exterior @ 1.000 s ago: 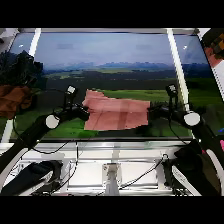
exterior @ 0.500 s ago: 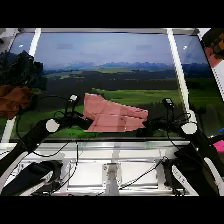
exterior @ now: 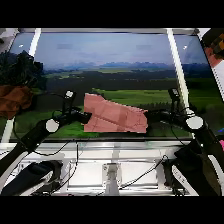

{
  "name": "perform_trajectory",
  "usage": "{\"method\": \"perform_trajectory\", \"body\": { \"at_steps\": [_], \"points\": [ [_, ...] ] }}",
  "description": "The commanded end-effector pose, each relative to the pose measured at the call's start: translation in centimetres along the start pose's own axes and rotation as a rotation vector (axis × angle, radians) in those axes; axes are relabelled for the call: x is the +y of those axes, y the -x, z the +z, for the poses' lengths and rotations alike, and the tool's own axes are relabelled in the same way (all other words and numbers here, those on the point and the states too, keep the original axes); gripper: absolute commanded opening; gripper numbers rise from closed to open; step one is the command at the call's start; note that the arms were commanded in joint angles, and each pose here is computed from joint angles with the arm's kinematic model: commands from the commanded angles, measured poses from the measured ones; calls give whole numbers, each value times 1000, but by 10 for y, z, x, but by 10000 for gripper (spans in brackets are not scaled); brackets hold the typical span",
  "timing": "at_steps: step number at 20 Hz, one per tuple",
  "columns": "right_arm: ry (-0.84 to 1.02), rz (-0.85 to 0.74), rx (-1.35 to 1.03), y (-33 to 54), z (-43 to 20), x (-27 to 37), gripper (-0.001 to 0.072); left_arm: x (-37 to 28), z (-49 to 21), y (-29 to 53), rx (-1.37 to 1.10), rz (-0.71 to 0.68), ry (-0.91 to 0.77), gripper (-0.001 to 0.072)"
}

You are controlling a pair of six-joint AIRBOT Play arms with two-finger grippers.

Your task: Fold the clothes and pants, and hang the long-sleeved shirts on hangers.

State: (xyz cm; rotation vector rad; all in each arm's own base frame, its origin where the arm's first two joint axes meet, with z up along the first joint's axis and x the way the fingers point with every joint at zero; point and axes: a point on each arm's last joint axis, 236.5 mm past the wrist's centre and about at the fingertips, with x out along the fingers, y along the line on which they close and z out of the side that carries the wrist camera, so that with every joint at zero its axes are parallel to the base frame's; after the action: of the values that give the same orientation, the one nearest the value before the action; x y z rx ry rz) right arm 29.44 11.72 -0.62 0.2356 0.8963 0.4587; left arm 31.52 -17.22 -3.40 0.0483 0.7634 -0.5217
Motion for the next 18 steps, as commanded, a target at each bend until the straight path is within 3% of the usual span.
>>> {"method": "perform_trajectory", "body": {
  "at_steps": [1,2,3,4,5,13,15,18],
  "points": [
    [-5,-14,-50,4,18,-1,542,6,9,0,-39,25,3,672],
    [-5,-14,-50,4,18,-1,522,2,4,0,-19,11,2,576],
    [-5,-14,-50,4,18,-1,435,0,2,0,-8,3,1,391],
    [-5,-14,-50,4,18,-1,408,0,3,1,-10,1,0,202],
    [-4,-14,-50,4,18,-1,403,0,5,2,-16,2,-1,135],
    [-257,-126,66,20,8,-60,456,-3,29,15,-84,-2,18,119],
    [-328,-98,161,23,-5,-68,546,-4,32,16,-90,-2,17,120],
    [-361,45,390,11,-42,-53,557,-4,32,16,-91,-2,17,120]
  ]
}}
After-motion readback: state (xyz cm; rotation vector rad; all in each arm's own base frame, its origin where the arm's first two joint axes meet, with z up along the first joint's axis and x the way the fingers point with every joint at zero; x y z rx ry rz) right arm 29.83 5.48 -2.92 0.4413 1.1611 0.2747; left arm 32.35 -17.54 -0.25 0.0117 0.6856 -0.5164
